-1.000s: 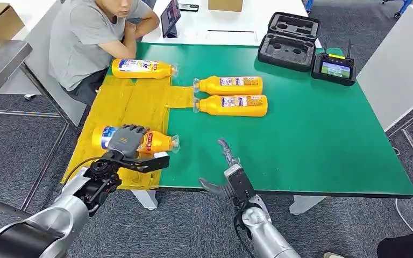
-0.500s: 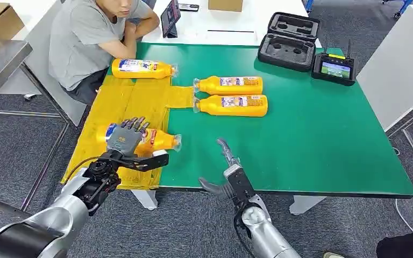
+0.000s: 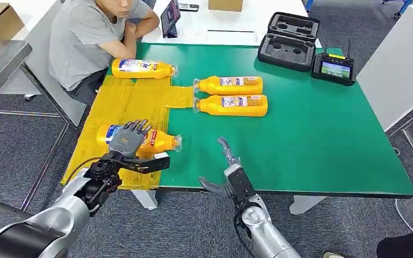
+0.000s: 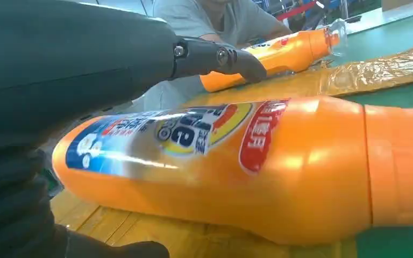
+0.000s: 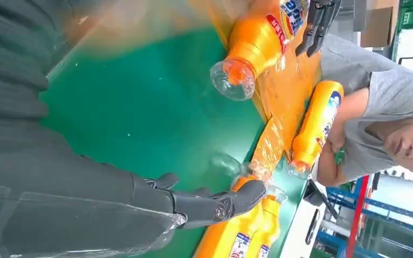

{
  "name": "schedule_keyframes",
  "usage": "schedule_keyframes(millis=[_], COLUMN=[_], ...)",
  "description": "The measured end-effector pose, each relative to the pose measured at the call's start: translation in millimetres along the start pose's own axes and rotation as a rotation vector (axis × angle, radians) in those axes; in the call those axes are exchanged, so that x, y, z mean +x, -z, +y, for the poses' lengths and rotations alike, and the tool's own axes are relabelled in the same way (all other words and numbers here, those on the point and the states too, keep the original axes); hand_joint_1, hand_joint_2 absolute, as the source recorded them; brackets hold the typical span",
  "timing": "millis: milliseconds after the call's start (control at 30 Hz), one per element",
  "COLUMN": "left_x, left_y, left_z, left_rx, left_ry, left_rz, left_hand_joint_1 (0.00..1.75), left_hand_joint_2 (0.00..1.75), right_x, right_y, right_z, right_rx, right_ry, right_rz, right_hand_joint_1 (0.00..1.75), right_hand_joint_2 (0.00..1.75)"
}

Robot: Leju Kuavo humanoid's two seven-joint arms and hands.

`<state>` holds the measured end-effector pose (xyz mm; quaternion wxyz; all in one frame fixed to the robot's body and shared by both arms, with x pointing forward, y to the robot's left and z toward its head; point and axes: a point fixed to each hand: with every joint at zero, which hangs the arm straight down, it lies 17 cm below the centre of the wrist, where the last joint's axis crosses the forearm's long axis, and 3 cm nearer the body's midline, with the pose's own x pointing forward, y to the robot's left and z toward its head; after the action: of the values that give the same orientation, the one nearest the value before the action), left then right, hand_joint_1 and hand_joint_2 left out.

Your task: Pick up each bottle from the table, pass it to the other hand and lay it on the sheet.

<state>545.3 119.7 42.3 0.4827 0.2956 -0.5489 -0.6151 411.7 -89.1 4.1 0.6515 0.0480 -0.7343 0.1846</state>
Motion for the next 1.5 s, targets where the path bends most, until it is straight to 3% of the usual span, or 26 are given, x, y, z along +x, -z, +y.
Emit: schedule_keyframes(millis=[167, 267, 367, 433, 533, 867, 900, 1100, 1300, 1500], left_x=[1.0, 11.9, 55.4, 97.9, 135.3, 173.9, 176.6, 189.6, 209.2, 220.7], left_y=[0.4, 2.1, 0.0, -12.0, -31.9, -69.4, -72.9, -90.5, -114.6, -133.3], left_z=[1.2, 14.3, 23.7, 15.5, 7.9, 33.2, 34.5, 41.8, 19.4, 24.0], left_rx=[0.006, 0.08, 0.136, 0.088, 0.019, 0.038, 0.039, 0.133, 0.115, 0.124], left_ry=[0.003, 0.019, -0.066, -0.23, -0.423, -0.744, -0.775, -0.894, -1.031, -1.195], left_rz=[-0.002, -0.042, -0.186, -0.348, -0.483, -0.705, -0.719, -0.745, -0.756, -0.79], left_hand_joint_1=[0.0, 0.0, 0.0, 0.0, 0.0, 0.0, 0.0, 0.0, 0.0, 0.0], left_hand_joint_2=[1.75, 1.75, 1.75, 1.75, 1.75, 1.75, 1.75, 1.75, 1.75, 1.75], right_x=[-0.1, -1.4, -5.0, -6.6, -8.9, -7.4, -6.7, 0.8, 11.2, 30.6], right_y=[0.1, -0.4, -4.2, -7.0, -9.6, -9.2, -8.9, -9.1, -17.2, -25.0], right_z=[-0.8, -3.6, -6.0, -6.5, -7.9, -9.0, -8.8, -16.9, -19.5, -33.2], right_rx=[-0.004, -0.017, -0.027, -0.028, -0.027, -0.023, -0.023, -0.087, -0.142, -0.232], right_ry=[0.0, -0.006, -0.007, -0.005, -0.003, 0.018, 0.022, -0.011, -0.023, -0.017], right_rz=[0.0, 0.003, 0.011, 0.014, 0.018, 0.015, 0.013, -0.011, -0.041, -0.09], right_hand_joint_1=[0.0, 0.0, 0.0, 0.0, 0.0, 0.0, 0.0, 0.0, 0.0, 0.0], right_hand_joint_2=[1.75, 1.75, 1.75, 1.75, 1.75, 1.75, 0.0, 0.0, 0.0, 0.0])
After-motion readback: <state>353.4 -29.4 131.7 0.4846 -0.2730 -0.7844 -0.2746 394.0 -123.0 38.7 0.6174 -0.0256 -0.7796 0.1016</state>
